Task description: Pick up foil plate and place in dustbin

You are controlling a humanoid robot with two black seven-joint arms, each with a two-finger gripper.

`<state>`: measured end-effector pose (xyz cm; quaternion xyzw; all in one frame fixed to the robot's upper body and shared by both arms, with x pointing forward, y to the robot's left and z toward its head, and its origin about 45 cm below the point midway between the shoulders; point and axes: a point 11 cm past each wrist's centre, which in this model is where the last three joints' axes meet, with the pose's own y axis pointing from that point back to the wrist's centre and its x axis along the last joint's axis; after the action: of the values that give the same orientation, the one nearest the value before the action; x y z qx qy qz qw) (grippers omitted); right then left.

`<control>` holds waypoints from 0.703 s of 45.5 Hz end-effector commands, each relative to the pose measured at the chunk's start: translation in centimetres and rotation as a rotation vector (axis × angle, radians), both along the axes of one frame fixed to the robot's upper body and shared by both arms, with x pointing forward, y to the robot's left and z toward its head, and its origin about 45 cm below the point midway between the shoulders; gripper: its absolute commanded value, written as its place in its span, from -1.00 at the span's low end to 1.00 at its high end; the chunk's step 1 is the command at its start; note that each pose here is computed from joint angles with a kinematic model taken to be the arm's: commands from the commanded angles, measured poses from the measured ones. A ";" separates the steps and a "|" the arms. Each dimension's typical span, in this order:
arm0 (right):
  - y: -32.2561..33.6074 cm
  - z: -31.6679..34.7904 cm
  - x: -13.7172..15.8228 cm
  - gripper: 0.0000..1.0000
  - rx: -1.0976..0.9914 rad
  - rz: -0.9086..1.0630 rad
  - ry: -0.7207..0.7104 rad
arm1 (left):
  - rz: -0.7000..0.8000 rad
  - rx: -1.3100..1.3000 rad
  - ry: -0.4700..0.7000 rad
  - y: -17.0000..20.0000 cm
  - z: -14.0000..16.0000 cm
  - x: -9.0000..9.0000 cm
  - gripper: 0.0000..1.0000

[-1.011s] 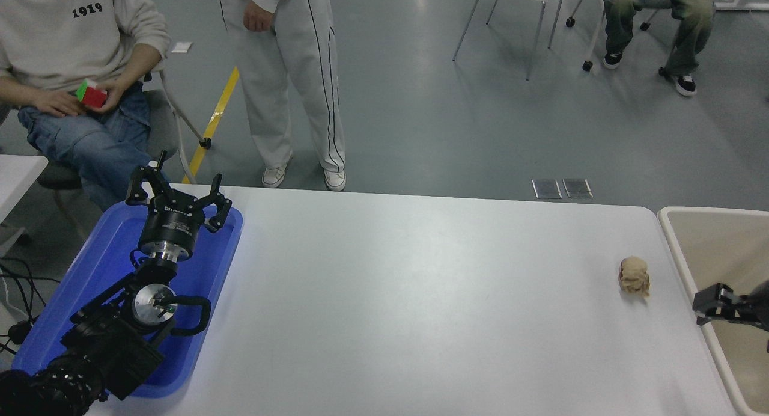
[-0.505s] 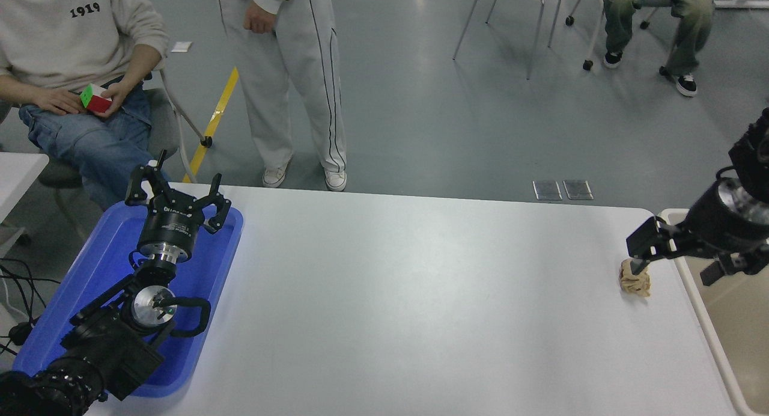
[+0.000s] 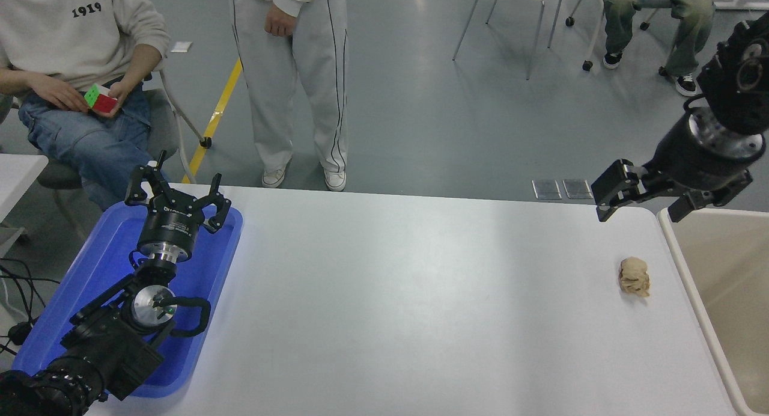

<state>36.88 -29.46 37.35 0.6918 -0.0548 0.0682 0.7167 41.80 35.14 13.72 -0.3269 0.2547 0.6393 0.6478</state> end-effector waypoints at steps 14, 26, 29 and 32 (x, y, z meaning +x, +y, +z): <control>3.2 1.6 0.2 1.00 0.003 0.082 -0.030 | -0.002 0.001 0.001 0.0 0.0 0.0 1.00; 3.5 1.4 0.2 1.00 -0.005 0.092 -0.025 | -0.004 -0.001 0.000 -0.1 0.0 0.0 1.00; 3.5 1.4 0.2 1.00 -0.005 0.091 -0.024 | -0.001 0.000 0.001 0.0 0.0 0.0 1.00; 3.4 1.3 0.2 1.00 -0.004 0.088 -0.021 | -0.001 0.000 0.001 0.0 0.0 0.0 1.00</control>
<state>37.06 -26.18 38.77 0.6916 -0.0341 0.1074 0.7134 41.80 35.10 13.71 -0.3266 0.2553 0.6389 0.6480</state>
